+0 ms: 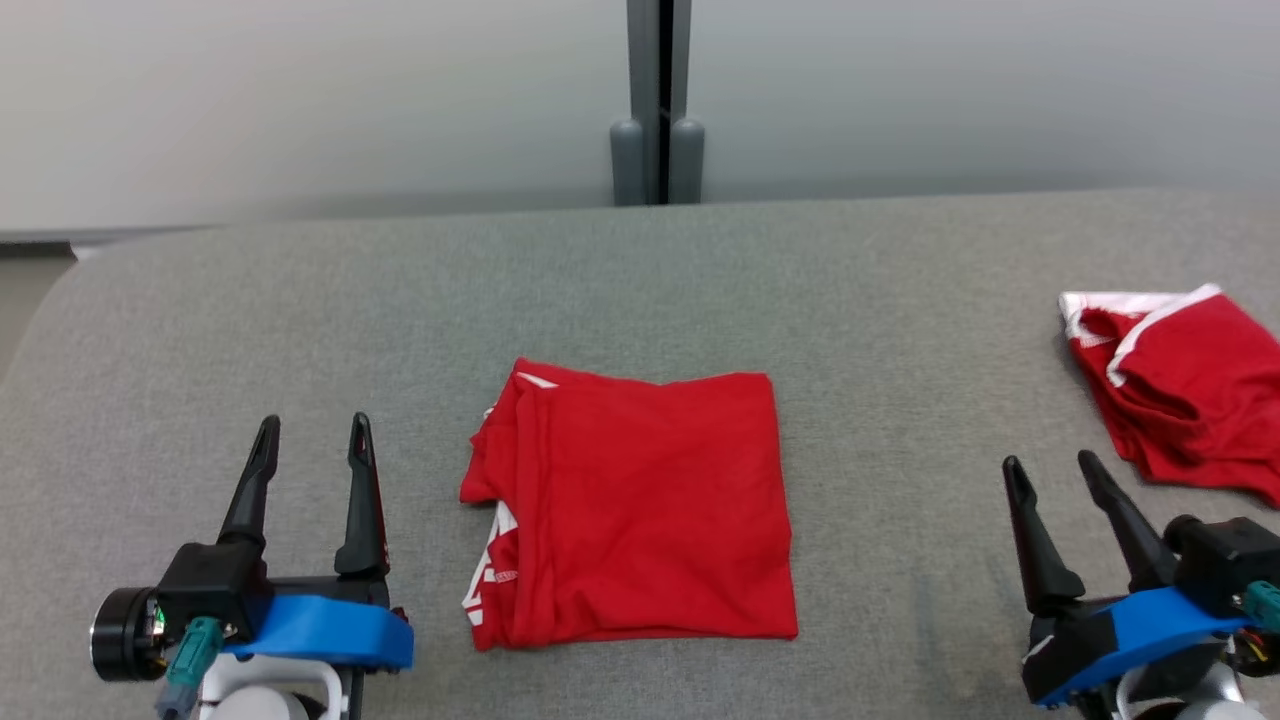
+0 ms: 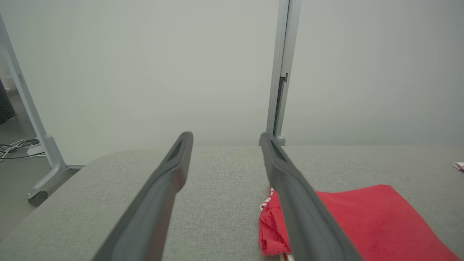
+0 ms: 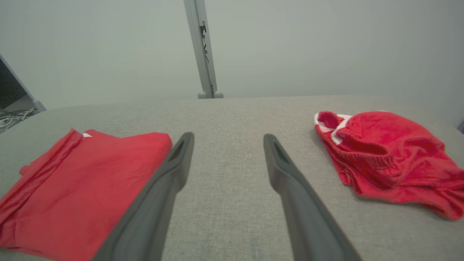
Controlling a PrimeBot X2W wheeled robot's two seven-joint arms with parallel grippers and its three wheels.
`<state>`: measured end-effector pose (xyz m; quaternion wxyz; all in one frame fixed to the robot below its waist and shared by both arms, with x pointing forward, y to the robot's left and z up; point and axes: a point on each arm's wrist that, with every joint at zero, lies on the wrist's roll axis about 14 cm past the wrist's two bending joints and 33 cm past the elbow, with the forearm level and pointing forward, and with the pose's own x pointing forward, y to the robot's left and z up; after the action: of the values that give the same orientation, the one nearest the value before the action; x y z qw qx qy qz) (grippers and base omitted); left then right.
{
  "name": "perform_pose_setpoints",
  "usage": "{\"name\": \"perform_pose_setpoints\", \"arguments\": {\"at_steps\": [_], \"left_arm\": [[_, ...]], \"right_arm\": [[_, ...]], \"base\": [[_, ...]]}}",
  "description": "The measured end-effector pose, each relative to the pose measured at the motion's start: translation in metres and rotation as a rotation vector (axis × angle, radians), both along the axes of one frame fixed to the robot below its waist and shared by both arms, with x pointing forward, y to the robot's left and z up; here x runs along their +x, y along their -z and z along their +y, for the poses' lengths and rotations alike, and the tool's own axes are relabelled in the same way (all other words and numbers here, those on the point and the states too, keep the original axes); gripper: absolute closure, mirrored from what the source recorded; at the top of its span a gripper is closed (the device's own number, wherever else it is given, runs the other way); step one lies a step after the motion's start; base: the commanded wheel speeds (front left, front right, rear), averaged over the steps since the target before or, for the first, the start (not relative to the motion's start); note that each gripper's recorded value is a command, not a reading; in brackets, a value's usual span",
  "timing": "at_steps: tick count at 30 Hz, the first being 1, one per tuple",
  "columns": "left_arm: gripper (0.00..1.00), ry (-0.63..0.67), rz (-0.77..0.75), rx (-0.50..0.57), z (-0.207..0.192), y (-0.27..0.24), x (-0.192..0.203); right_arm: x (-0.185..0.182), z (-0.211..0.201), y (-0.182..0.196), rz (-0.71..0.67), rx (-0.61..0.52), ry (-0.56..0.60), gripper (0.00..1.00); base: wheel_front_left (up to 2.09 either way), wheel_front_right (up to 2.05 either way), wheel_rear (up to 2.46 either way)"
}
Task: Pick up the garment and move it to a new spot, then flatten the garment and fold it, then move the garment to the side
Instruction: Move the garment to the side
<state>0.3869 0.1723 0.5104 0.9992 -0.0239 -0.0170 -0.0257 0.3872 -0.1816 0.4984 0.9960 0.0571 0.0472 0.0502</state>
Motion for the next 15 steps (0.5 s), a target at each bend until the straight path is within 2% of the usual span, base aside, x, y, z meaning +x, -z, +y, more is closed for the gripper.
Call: {"name": "perform_pose_setpoints", "arguments": {"at_steps": [10,15], "left_arm": [[0.00,-0.102,-0.051,-0.006,0.031,-0.008,0.024],[0.00,-0.133,-0.047,0.004,0.041,-0.004,0.023]], "right_arm": [[0.040,0.097,0.080,0.215,0.078,-0.253,0.00],[0.045,0.123,0.110,0.301,0.080,-0.321,0.00]], "base": [[0.00,0.00,0.00],[0.00,0.00,0.00]]}}
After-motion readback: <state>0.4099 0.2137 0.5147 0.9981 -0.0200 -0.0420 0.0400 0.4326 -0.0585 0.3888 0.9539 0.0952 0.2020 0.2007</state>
